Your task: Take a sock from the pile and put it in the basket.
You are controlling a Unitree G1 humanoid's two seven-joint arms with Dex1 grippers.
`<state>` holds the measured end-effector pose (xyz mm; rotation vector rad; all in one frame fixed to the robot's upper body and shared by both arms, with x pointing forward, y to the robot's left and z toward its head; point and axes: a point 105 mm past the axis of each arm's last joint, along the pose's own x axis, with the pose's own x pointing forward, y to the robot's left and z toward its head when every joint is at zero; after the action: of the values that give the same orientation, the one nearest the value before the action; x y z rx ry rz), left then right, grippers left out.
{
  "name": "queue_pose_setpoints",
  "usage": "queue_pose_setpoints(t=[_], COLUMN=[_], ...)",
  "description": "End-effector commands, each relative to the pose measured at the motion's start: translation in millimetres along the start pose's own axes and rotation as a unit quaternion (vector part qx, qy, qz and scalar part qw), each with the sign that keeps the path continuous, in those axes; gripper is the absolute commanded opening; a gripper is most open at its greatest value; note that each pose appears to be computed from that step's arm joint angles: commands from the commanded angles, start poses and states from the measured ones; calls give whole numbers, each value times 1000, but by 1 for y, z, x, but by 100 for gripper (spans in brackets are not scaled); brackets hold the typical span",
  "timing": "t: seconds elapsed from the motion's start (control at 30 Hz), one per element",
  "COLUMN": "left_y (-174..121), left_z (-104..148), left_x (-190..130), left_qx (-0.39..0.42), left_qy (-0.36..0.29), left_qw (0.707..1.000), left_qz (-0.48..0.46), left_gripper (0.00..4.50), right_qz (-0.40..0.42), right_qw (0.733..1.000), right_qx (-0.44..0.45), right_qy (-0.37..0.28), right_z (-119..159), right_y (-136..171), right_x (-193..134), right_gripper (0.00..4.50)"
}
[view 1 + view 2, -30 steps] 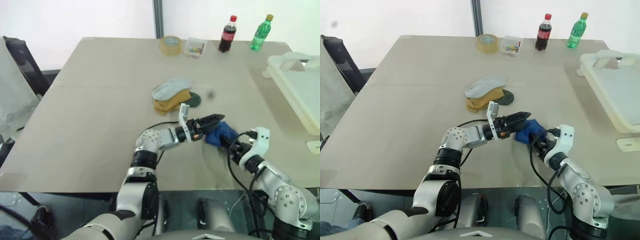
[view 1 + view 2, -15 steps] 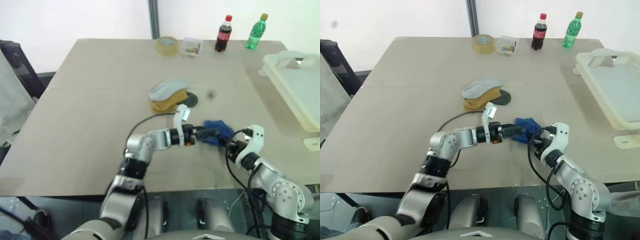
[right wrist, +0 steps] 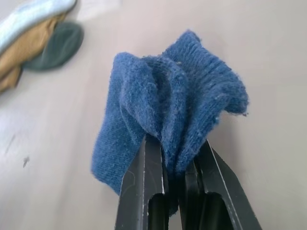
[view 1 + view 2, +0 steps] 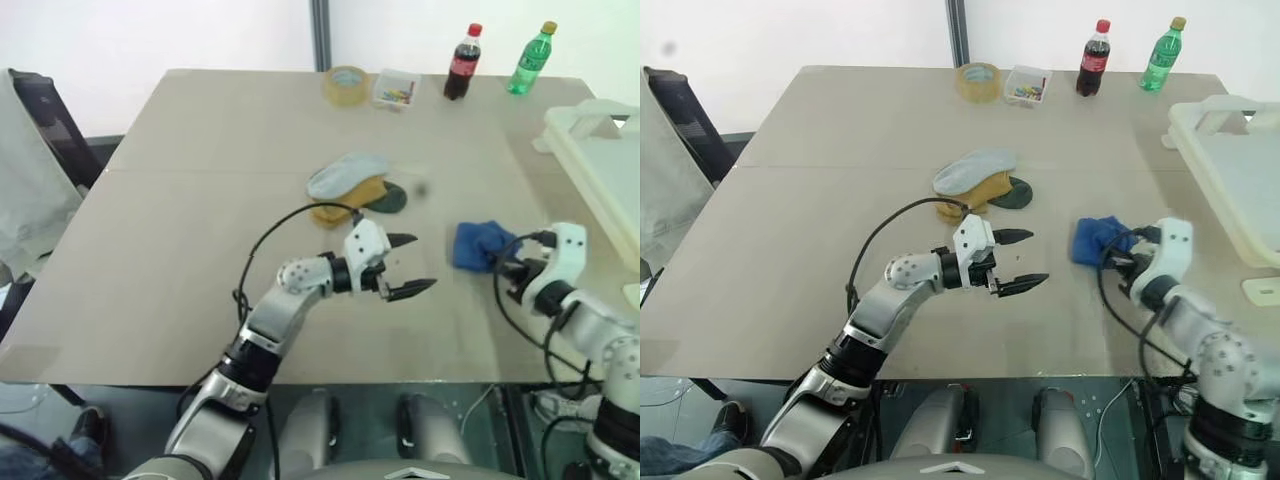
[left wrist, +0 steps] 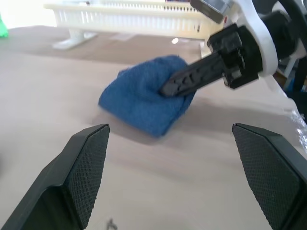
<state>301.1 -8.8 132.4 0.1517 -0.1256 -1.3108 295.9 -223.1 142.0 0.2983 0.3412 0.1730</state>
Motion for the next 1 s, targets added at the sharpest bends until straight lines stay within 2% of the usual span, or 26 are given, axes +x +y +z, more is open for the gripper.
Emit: queue_pose_setpoints(t=[0.03,0.1,0.2,0.3,0.43,0.53,0.67,0.73,0.77,0.8,0.97,1.0], left_y=[0,-1,1,3,7,8,9,9,9,9,10,9], left_z=[17,18,23,33,45,48,48,48,48,48,44,43], left_x=[3,4,7,10,13,15,16,17,17,17,14,14], left_qx=[20,26,32,43,43,46,45,46,47,48,43,42], left_qy=[-44,-52,-73,-98,-128,-133,-136,-137,-136,-135,-130,-128], left_qw=[999,998,997,994,991,990,990,990,990,990,990,991], left_qz=[-9,-15,-12,-8,-2,-5,-3,-2,-1,-1,8,8], left_gripper=[439,439,439,439,439,439,439,439,439,439,439,439], right_qz=[-23,-27,-86,-154,-194,-231,-261,-266,-267,-268,-313,-324], right_qw=[1000,999,993,978,960,940,915,906,905,904,899,899], right_qx=[-4,0,24,56,107,165,221,250,258,260,231,219], right_qy=[-12,-33,-83,-128,-169,-189,-216,-214,-210,-208,-202,-198], right_z=[36,59,101,130,152,155,156,151,148,146,144,144], right_y=[-17,-23,-49,-79,-109,-139,-163,-170,-172,-173,-181,-182], right_x=[-17,-24,-36,-47,-51,-48,-43,-38,-35,-33,-38,-39], right_gripper=[5,5,5,5,5,5,5,92,108,144,337,337])
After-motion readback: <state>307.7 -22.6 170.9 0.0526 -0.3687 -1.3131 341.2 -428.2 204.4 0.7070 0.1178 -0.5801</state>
